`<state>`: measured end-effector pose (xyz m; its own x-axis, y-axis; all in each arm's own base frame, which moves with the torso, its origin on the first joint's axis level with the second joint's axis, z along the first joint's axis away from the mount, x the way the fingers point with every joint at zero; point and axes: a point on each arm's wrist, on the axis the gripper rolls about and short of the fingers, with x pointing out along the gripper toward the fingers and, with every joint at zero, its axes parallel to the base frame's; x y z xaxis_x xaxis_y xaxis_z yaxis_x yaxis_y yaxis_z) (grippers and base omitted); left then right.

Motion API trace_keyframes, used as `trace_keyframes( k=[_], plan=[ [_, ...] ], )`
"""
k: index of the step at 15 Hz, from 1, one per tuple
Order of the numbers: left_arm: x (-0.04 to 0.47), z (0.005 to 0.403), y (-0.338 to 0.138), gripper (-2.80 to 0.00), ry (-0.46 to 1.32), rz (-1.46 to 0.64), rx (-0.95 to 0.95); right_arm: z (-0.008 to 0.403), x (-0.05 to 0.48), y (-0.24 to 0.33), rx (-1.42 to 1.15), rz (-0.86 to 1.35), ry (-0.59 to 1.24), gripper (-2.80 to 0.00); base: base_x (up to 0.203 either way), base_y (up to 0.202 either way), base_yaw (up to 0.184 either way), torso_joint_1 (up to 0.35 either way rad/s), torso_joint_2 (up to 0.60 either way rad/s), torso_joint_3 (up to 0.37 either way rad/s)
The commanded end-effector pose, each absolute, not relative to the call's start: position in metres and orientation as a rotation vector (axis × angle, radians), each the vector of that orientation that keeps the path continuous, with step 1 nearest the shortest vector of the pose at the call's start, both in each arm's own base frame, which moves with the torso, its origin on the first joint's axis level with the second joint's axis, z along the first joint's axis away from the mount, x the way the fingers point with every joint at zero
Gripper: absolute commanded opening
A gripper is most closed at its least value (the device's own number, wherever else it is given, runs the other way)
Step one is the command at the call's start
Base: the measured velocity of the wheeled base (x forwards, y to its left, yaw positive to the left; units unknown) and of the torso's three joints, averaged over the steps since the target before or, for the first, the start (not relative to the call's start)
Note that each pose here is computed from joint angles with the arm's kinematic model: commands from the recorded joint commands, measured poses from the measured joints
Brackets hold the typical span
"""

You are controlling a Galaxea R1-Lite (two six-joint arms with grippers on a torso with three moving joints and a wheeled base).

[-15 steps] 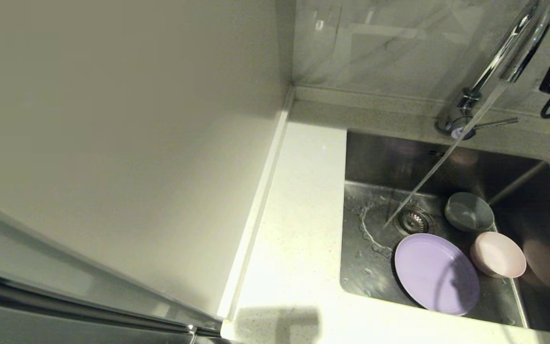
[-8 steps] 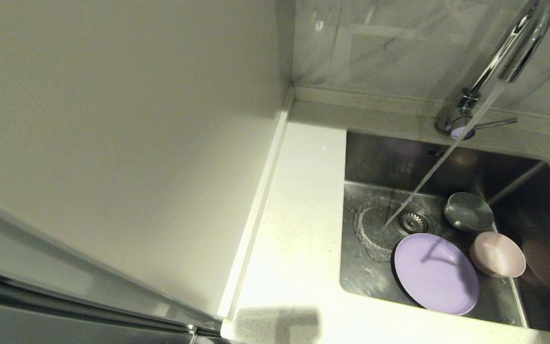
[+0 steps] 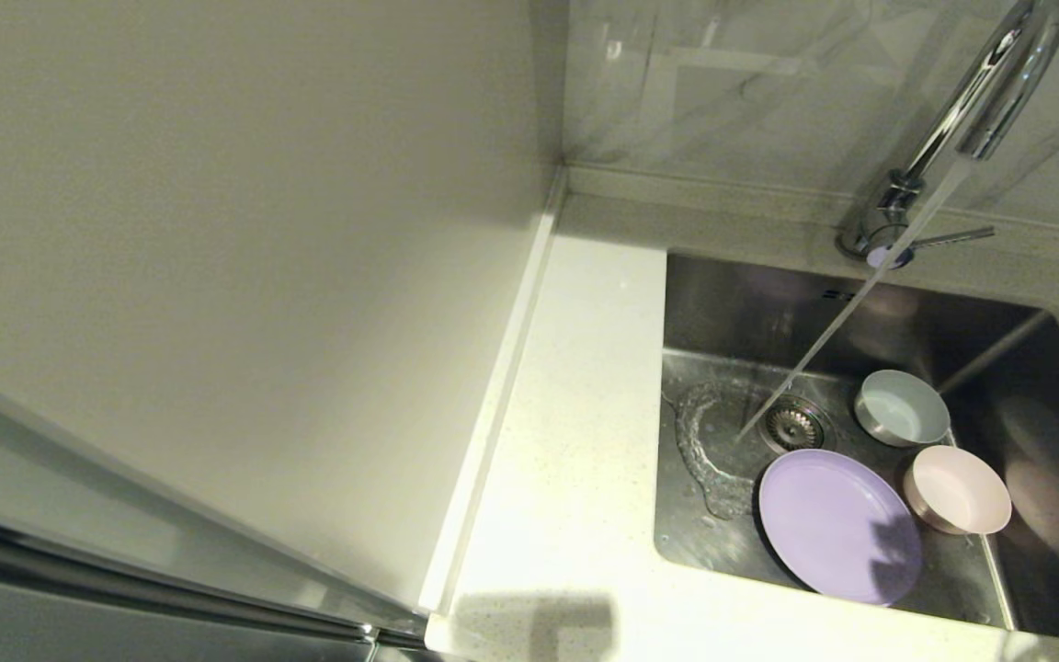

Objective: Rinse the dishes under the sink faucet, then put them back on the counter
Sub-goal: Wait for the water to rinse the bowl

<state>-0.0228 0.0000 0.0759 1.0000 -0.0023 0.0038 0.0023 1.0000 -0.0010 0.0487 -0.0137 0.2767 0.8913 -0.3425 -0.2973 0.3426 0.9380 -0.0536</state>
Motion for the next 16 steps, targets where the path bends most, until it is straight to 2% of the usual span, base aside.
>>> trace_keyframes(
  k=[1,5,11,16],
  plan=[
    [-0.023,0.075,0.000,-2.80,-0.003,-0.002,-0.002,0.252,-0.003,-0.003,-0.012,-0.272,0.192,-2.80,0.000,0.000,0.000,0.000,0.00,0.000],
    [-0.023,0.075,0.000,-2.80,-0.002,-0.002,-0.002,0.215,-0.044,0.000,-0.005,-0.238,0.082,-2.80,0.000,0.000,0.000,0.000,0.00,0.000],
    [-0.023,0.075,0.000,-2.80,-0.002,-0.003,-0.002,0.205,-0.055,-0.003,0.079,-0.166,0.022,-2.80,0.000,0.000,0.000,0.000,0.00,0.000],
    [-0.023,0.075,0.000,-2.80,-0.002,-0.002,-0.002,0.159,-0.067,-0.003,0.049,-0.169,-0.005,-2.80,0.000,0.000,0.000,0.000,0.00,0.000]
  ],
)
